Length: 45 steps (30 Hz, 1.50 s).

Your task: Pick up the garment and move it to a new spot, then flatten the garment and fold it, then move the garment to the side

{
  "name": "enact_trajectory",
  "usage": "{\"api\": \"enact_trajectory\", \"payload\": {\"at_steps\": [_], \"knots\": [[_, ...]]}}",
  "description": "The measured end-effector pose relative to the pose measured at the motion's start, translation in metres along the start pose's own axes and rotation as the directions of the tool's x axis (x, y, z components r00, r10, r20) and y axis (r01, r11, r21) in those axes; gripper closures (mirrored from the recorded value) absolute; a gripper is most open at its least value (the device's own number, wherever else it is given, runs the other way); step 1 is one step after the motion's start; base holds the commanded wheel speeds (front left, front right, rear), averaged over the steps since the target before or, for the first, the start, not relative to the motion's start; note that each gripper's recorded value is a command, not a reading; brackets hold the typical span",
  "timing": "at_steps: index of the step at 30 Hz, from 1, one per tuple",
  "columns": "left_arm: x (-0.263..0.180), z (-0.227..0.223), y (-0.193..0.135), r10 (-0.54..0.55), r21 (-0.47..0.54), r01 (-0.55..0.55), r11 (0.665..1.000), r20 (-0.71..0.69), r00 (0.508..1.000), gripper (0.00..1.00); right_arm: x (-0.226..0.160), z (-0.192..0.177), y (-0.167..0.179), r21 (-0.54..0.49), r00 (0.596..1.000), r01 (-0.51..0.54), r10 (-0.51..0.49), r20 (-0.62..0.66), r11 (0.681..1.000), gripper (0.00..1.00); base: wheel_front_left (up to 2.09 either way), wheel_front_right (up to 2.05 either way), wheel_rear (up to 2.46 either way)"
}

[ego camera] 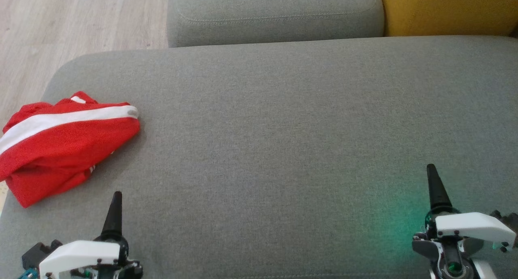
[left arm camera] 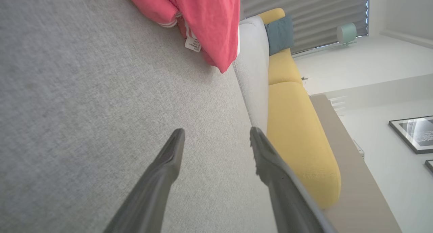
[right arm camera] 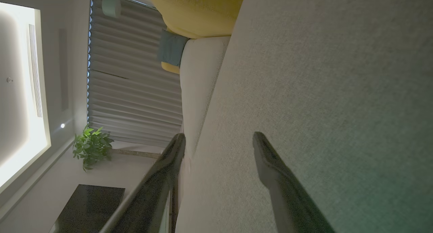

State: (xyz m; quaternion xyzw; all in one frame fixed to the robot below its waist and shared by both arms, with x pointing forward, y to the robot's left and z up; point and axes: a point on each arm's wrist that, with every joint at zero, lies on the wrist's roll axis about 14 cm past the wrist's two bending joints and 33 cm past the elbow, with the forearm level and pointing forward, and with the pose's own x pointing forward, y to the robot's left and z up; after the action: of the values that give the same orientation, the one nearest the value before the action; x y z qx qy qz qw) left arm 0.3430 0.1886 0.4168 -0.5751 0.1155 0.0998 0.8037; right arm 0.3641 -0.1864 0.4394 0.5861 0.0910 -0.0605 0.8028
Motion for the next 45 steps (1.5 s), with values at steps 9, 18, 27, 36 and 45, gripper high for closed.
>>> {"api": "enact_trajectory", "payload": {"at_steps": [9,18,27,36,45], "knots": [[0.001,0.000,0.000,0.010,0.127,-0.010,0.992,0.004,1.000,0.00,0.003,-0.004,0.004,-0.116,1.000,-0.008,0.008,-0.008,0.993,0.00,0.00,0.00,0.00],[0.001,-0.001,-0.001,0.017,0.260,-0.020,0.966,0.014,1.000,0.00,0.002,-0.006,0.004,-0.229,1.000,-0.012,0.010,-0.010,0.973,0.00,0.00,0.00,0.00],[0.003,0.002,-0.002,0.024,0.379,-0.036,0.925,0.036,0.999,0.00,0.004,-0.008,0.009,-0.344,0.999,-0.031,0.028,-0.015,0.939,0.00,0.00,0.00,0.00],[0.006,0.006,-0.007,0.018,0.503,-0.048,0.863,0.063,0.998,0.00,0.006,-0.008,0.015,-0.461,0.999,-0.050,0.052,-0.009,0.886,0.00,0.00,0.00,0.00],[0.006,0.007,-0.010,0.005,0.597,-0.054,0.800,0.084,0.996,0.00,0.010,-0.007,0.025,-0.550,0.996,-0.076,0.087,-0.007,0.831,0.00,0.00,0.00,0.00]]}}
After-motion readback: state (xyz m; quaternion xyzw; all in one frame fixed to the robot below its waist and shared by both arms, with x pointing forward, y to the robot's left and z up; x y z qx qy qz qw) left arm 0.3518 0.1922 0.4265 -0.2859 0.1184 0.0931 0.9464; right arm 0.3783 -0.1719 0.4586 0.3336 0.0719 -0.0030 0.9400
